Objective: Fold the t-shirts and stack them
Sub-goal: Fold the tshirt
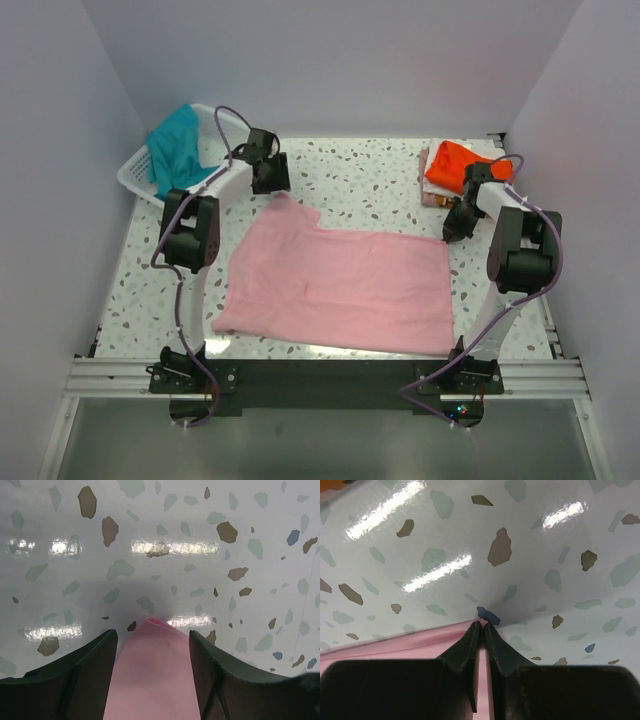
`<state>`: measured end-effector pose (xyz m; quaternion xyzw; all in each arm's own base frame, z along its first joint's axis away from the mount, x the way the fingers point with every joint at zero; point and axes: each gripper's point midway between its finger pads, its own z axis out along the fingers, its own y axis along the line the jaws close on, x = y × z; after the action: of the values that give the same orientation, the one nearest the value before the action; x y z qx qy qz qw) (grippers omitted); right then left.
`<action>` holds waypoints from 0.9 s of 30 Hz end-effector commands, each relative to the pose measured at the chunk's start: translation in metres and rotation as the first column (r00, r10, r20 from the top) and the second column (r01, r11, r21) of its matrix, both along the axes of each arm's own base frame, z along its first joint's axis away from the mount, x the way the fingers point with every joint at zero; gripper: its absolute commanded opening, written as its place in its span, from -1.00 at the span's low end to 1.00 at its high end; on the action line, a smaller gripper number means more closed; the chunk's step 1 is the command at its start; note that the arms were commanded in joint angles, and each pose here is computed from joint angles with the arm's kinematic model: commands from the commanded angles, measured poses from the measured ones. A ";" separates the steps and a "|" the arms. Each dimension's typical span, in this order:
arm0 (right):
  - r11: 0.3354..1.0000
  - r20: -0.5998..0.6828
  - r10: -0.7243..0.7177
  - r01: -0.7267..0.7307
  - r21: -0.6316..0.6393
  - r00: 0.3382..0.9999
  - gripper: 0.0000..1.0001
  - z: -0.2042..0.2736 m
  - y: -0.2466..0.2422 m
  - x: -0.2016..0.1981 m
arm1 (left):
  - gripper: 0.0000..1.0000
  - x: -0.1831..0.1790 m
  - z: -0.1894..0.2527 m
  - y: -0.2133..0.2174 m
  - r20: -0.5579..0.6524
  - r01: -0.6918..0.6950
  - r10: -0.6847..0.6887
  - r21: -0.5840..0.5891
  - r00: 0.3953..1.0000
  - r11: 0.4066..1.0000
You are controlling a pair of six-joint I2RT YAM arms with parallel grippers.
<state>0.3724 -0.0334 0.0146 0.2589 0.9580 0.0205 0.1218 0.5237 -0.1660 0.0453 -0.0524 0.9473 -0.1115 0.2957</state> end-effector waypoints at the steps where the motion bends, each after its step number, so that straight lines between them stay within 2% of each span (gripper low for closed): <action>1: 1.000 -0.010 -0.001 0.001 -0.020 1.000 -0.80 -0.004 -0.004 -0.006 | 0.26 0.015 0.001 0.000 0.036 -0.007 0.007 -0.007 0.999 1.000; 13: 1.000 -0.016 0.000 0.000 -0.010 1.000 -0.82 -0.006 -0.002 -0.008 | 0.02 0.025 -0.006 -0.002 0.053 -0.014 0.014 -0.004 0.999 1.000; 20: 1.000 -0.019 0.000 0.000 -0.009 1.000 -0.83 -0.007 -0.001 -0.009 | -0.12 0.018 -0.010 -0.006 0.038 0.013 -0.014 0.017 0.999 1.000; 22: 1.000 -0.024 0.002 -0.002 -0.009 1.000 -0.83 -0.008 -0.001 -0.010 | -0.20 0.018 -0.012 -0.002 0.037 0.000 -0.001 0.037 0.999 0.999; 27: 1.000 -0.025 0.001 -0.001 -0.011 1.000 -0.87 -0.009 -0.002 -0.011 | -0.59 0.014 -0.017 -0.002 0.021 -0.001 0.000 0.031 1.000 1.000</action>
<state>0.3722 -0.0326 0.0144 0.2585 0.9578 0.0231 0.1238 0.5310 -0.1668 0.0258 -0.0496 0.9493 -0.0993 0.2940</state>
